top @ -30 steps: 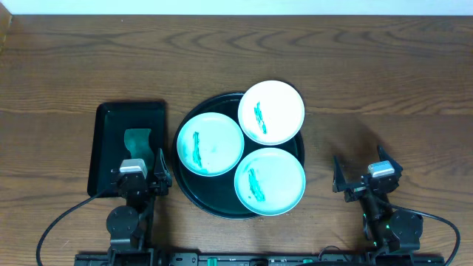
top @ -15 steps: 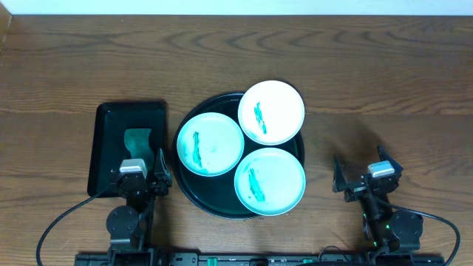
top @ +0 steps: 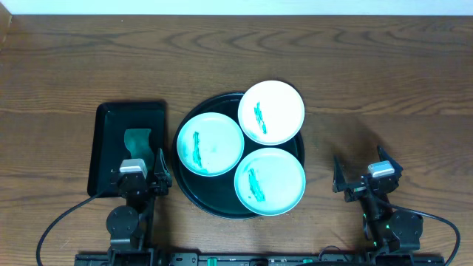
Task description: Clean dirty plates on tray and stack at the side
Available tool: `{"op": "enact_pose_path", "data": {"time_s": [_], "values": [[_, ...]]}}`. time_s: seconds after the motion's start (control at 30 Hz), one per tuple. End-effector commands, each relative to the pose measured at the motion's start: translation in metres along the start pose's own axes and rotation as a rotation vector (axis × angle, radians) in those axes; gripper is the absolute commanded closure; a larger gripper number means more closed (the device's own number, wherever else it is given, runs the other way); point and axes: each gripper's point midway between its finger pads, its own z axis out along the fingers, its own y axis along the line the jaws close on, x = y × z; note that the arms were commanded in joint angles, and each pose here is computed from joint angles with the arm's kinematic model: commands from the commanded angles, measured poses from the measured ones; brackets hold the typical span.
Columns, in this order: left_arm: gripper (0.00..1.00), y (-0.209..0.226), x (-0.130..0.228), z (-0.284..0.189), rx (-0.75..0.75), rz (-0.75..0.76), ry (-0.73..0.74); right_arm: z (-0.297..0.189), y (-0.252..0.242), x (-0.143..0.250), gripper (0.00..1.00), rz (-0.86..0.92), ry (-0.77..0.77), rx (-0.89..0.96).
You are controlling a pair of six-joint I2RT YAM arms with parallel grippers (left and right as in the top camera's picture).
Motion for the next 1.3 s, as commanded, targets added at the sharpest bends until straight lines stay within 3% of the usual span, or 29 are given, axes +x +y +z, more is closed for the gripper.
{"op": "enact_pose_path", "data": {"time_s": [0.0,0.8,1.27], "values": [[0.28,0.005,0.015,0.000,-0.024,0.012,0.051,0.000,-0.001,0.000,0.01,0.001,-0.003,0.001],[0.28,0.005,0.006,-0.001,-0.027,0.011,0.029,0.000,-0.001,-0.003,0.01,-0.002,-0.015,0.003],[0.28,0.003,-0.020,-0.006,-0.025,0.009,-0.023,-0.003,0.002,-0.022,0.01,-0.010,-0.057,-0.017]]}}
